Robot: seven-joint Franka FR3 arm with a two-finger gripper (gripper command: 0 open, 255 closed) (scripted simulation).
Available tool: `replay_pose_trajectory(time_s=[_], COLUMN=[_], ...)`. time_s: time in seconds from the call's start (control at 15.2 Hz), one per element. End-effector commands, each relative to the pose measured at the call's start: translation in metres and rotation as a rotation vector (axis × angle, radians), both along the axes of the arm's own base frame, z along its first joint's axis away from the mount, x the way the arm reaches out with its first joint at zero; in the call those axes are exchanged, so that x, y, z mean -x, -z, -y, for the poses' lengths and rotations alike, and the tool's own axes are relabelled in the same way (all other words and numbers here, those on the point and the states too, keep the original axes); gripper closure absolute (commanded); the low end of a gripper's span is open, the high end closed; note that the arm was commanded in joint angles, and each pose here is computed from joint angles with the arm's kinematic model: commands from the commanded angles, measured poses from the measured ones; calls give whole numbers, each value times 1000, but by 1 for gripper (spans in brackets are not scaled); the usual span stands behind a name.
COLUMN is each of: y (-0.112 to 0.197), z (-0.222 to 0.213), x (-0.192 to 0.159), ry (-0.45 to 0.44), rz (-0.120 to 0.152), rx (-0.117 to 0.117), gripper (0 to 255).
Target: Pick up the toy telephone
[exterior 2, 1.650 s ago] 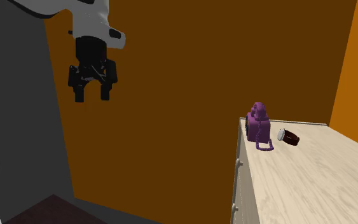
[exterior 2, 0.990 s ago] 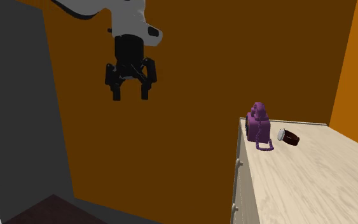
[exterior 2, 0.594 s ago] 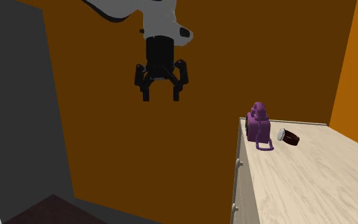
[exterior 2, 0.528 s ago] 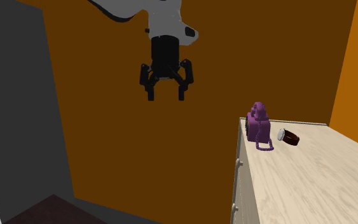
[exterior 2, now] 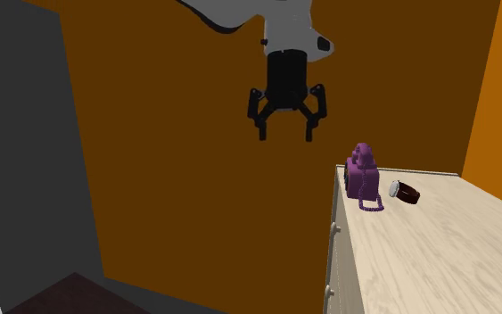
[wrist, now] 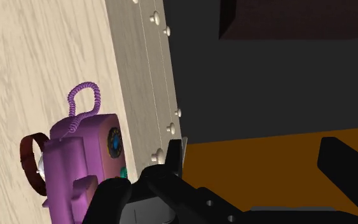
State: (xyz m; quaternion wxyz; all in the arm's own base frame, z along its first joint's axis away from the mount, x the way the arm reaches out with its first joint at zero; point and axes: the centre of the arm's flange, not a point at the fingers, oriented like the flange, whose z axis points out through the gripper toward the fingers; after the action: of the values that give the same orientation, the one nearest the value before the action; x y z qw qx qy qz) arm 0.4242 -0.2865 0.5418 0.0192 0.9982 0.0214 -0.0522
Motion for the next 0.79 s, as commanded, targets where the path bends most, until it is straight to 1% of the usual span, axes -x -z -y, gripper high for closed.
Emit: replay_pose_trajectory(time_s=[0.0, 0.59, 0.66, 0.73], y=[2, 4, 4, 9], z=[25, 137, 147, 147], x=[-8, -54, -58, -58], ry=[2, 15, 17, 17], rz=[11, 62, 67, 67], rx=[-7, -42, -45, -45], gripper=[0, 0, 0, 0])
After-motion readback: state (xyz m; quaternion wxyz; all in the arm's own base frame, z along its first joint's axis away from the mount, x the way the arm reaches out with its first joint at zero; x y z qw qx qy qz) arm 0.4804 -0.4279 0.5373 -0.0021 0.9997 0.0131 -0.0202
